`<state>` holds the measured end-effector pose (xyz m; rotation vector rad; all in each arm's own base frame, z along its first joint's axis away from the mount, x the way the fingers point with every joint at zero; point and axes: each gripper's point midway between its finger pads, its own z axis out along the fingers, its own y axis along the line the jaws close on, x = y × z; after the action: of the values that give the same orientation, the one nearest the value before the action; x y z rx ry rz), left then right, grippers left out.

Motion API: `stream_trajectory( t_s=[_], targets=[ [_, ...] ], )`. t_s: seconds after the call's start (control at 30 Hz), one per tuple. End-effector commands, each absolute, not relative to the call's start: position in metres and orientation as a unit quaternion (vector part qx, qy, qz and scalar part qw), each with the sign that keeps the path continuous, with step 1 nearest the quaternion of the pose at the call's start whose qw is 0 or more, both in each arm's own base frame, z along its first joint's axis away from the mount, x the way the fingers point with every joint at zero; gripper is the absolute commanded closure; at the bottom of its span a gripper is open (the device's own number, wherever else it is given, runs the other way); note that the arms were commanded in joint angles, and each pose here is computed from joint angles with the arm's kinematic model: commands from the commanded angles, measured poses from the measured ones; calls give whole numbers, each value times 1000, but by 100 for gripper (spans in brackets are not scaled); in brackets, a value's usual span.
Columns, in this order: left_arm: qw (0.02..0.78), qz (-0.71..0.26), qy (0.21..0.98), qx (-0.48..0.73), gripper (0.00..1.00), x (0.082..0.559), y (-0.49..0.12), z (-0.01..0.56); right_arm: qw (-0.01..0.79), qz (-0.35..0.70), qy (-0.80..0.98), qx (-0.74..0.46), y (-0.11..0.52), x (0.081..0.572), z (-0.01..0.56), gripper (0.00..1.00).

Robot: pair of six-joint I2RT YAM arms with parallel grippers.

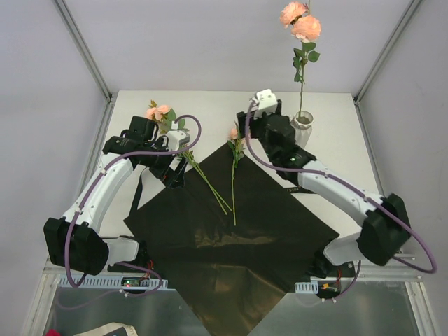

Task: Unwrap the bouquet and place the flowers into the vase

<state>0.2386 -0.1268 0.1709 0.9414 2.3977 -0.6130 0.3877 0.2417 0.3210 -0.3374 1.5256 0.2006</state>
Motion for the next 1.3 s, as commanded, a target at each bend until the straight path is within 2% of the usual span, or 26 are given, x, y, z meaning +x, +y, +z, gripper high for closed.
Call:
stream_trajectory(
  t_s=[0.0, 0.13, 0.3, 0.5, 0.77, 0.87, 0.97, 1.0, 1.07, 1.1, 1.17, 1.2, 1.27],
  targets=[
    [255, -205, 880, 344, 1, 238, -119, 173, 602, 52, 783, -145, 264, 399, 252, 11],
    [258, -200, 883, 338, 1, 239, -117, 170, 531, 62, 835, -131, 288, 407, 202, 8],
    [257, -195, 886, 334, 1, 239, -115, 170, 449, 39, 881, -144, 301, 410, 135, 10],
    [252, -184, 890, 333, 1, 239, -111, 165, 395, 9, 908, -141, 301, 416, 91, 12],
    [251, -175, 891, 336, 1, 235, -107, 162, 345, 4, 933, -106, 293, 419, 56, 21],
    [250, -163, 895, 331, 1, 233, -102, 159, 334, 8, 937, -102, 294, 419, 47, 29],
    [247, -147, 903, 318, 1, 229, -94, 154, 328, 15, 940, -96, 295, 420, 42, 42],
    [248, -141, 905, 315, 1, 229, -91, 154, 329, 16, 939, -96, 296, 421, 42, 52],
    [242, -126, 914, 300, 1, 229, -81, 148, 332, 19, 939, -91, 295, 422, 46, 64],
    [243, -123, 916, 295, 1, 229, -77, 147, 335, 20, 938, -89, 295, 423, 48, 78],
    [241, -120, 921, 280, 1, 231, -68, 142, 346, 25, 934, -84, 295, 424, 59, 88],
    [237, -117, 926, 270, 1, 233, -62, 139, 351, 27, 932, -83, 295, 425, 64, 97],
    [237, -120, 929, 257, 1, 237, -56, 137, 373, 39, 924, -75, 293, 427, 89, 99]
  ],
)
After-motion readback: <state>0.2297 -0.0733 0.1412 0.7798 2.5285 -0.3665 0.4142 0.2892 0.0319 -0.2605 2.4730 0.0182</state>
